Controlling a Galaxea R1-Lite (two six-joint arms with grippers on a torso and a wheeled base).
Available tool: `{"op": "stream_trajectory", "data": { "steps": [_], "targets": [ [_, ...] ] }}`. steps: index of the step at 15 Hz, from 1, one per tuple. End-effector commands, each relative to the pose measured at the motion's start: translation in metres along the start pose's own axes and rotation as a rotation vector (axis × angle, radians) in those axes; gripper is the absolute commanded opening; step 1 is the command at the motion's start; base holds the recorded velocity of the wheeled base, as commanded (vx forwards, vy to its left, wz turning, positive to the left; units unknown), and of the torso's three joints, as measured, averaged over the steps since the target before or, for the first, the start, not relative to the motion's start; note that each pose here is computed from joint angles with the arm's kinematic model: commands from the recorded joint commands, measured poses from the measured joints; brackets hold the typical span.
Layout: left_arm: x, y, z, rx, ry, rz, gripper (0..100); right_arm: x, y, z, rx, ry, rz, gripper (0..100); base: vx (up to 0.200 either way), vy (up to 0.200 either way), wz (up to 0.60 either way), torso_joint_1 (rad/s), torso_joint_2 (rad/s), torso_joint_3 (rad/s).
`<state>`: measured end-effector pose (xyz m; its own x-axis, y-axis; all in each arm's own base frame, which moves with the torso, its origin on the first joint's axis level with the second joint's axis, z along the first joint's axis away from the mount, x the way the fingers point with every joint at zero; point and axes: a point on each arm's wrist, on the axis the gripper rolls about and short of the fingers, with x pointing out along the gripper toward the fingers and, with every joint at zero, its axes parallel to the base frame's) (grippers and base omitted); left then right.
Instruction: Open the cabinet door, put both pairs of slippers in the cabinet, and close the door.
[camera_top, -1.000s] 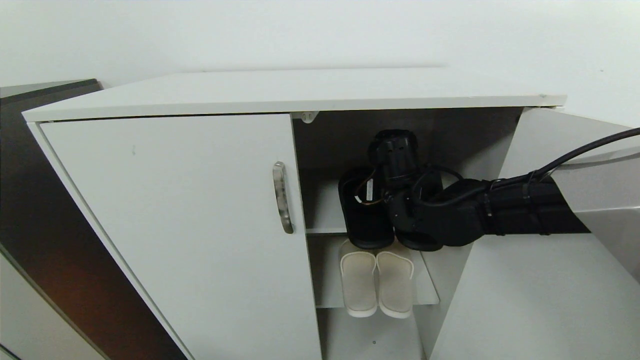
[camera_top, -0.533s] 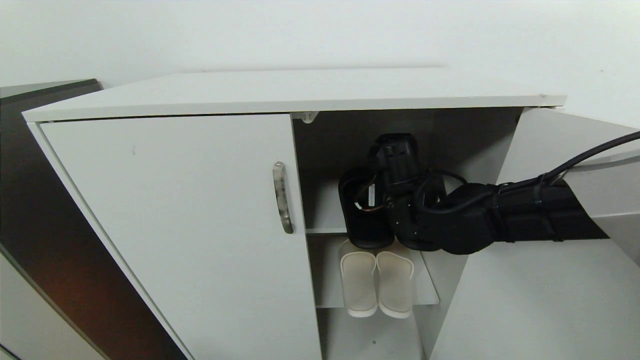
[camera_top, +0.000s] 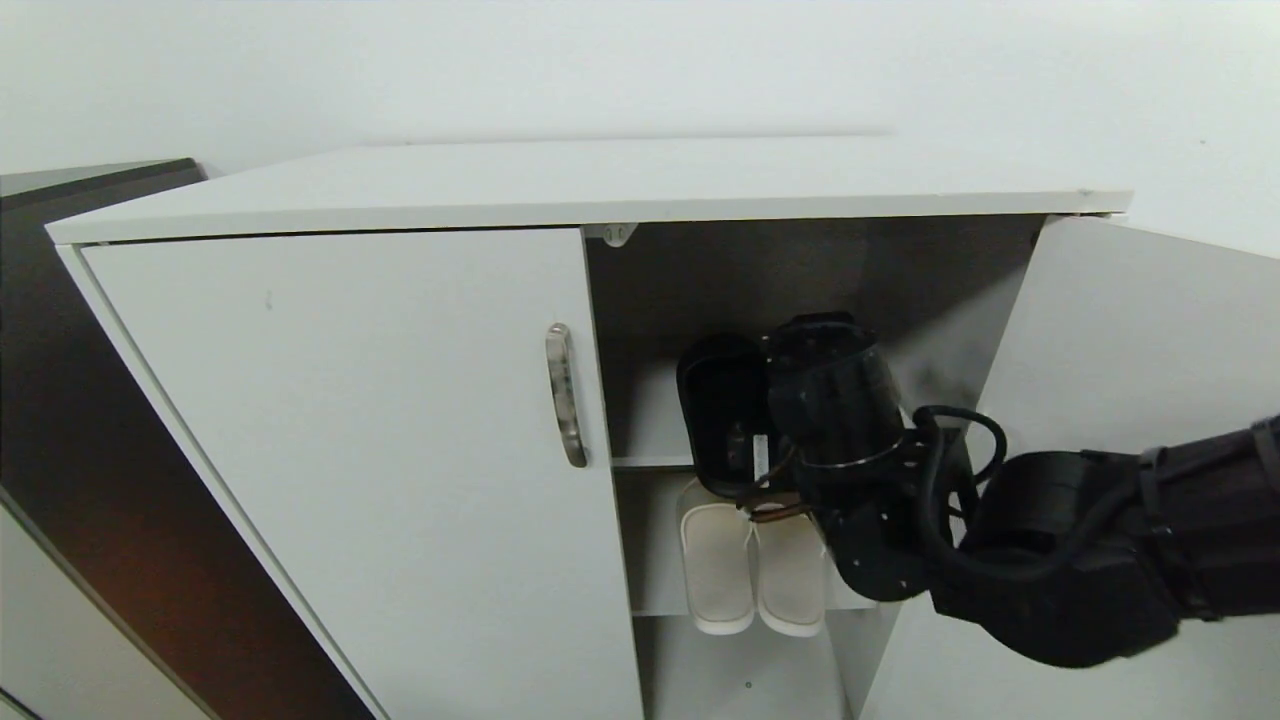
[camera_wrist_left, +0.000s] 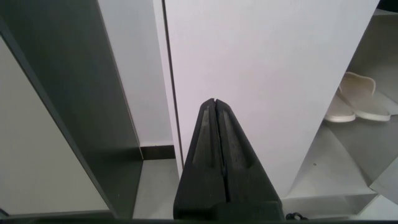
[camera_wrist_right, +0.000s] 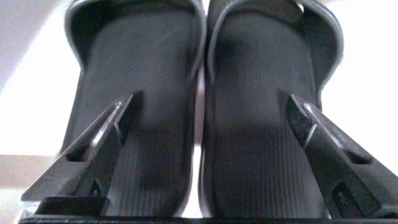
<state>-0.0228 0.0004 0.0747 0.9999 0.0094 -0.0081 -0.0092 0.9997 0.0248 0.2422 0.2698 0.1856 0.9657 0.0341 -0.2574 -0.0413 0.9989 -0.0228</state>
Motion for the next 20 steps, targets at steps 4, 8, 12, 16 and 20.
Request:
{"op": "stream_trajectory", "data": {
  "steps": [4,8,12,16,20],
  "targets": [
    [0.000,0.000,0.000,0.000,0.001,0.000,0,-0.053,-0.023,-0.013,0.004,-0.011,0.114,0,0.000,0.000,0.00,0.000,0.00,0.000],
    [0.000,0.000,0.000,0.000,0.000,0.000,0,-0.062,-0.023,-0.018,-0.003,-0.005,0.171,0,0.000,0.000,0.00,0.000,0.00,0.000],
    [0.000,0.000,0.000,0.000,0.001,0.000,0,-0.061,-0.023,-0.021,-0.011,0.003,0.167,0,0.000,0.000,0.00,0.000,0.00,0.000],
    [0.000,0.000,0.000,0.000,-0.002,0.000,0,-0.061,-0.023,-0.022,-0.012,0.006,0.167,0,-0.100,0.000,0.00,0.002,0.00,-0.001],
    [0.000,0.000,0.000,0.000,-0.002,0.000,0,-0.061,-0.024,-0.024,-0.013,0.003,0.162,0,-0.200,0.000,0.00,0.004,0.00,0.004]
  ]
}}
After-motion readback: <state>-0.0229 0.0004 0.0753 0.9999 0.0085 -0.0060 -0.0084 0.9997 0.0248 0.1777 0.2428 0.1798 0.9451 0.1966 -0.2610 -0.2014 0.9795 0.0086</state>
